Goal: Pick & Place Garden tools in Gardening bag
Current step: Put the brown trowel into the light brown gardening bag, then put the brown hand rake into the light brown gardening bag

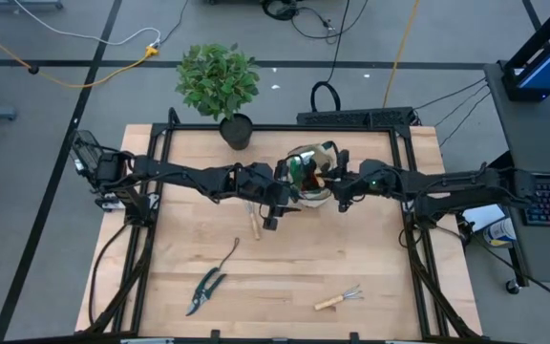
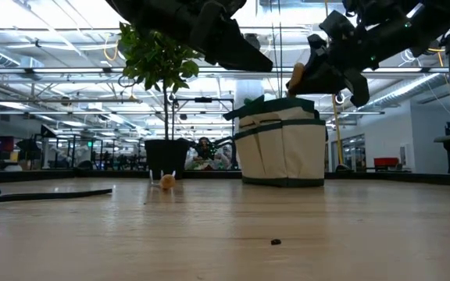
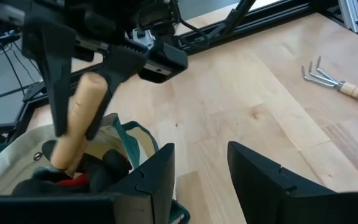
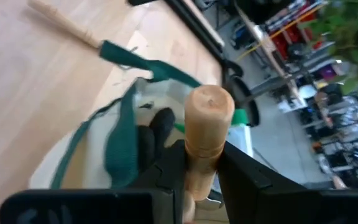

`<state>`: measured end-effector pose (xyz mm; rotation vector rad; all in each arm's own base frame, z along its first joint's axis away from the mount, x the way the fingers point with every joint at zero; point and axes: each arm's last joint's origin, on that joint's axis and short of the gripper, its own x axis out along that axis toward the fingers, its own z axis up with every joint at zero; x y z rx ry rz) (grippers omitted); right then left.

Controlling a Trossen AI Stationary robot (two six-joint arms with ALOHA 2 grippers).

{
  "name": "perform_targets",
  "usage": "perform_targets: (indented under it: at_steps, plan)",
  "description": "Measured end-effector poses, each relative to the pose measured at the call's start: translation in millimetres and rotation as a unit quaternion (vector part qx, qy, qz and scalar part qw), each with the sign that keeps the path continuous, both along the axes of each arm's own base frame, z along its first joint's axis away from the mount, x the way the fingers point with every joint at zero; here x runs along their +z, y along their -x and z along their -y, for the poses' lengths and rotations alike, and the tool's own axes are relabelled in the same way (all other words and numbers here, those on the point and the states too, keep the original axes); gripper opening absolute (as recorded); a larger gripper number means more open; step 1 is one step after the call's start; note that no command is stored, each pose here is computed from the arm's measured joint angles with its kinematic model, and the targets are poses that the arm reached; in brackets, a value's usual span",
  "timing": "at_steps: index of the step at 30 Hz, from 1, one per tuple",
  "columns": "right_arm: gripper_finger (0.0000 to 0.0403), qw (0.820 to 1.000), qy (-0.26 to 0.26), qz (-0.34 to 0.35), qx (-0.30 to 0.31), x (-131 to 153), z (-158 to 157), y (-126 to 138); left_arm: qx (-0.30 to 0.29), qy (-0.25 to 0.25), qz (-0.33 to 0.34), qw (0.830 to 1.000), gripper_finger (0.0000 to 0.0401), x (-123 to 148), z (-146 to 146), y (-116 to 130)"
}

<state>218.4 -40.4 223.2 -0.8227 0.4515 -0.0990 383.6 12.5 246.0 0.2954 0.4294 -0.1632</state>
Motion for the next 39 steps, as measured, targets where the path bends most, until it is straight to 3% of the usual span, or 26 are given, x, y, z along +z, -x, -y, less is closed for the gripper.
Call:
perform_targets:
  at_steps: [5,12,18,21,27,34,39]
  plan:
    - [0.0073,1.0,-0.013,-0.018,-0.011,-7,3,-3,-0.004,-0.009,0.001,1.0,0.0154,0,0,0]
    - [0.0123,1.0,-0.003,-0.015,-0.012,-7,4,-5,-0.004,-0.008,-0.003,1.0,0.0154,-1,0,0]
    - [0.016,0.995,0.031,-0.017,-0.092,-6,9,-3,-0.003,-0.006,-0.012,1.0,0.0154,-2,0,1]
    - [0.0168,0.995,0.027,-0.005,-0.098,-2,4,-2,0.0,0.0,-0.016,1.0,0.0154,-3,0,1]
    - [0.0157,0.998,0.01,0.007,-0.059,0,-7,-2,0.001,0.002,-0.013,1.0,0.0154,-2,0,1]
    - [0.0121,0.993,0.03,0.007,-0.112,1,-7,-1,0.004,0.011,-0.011,1.0,0.0154,-1,1,1]
    - [0.0103,0.99,-0.001,0.029,-0.135,4,-8,1,0.007,0.016,-0.012,1.0,0.0154,-1,1,1]
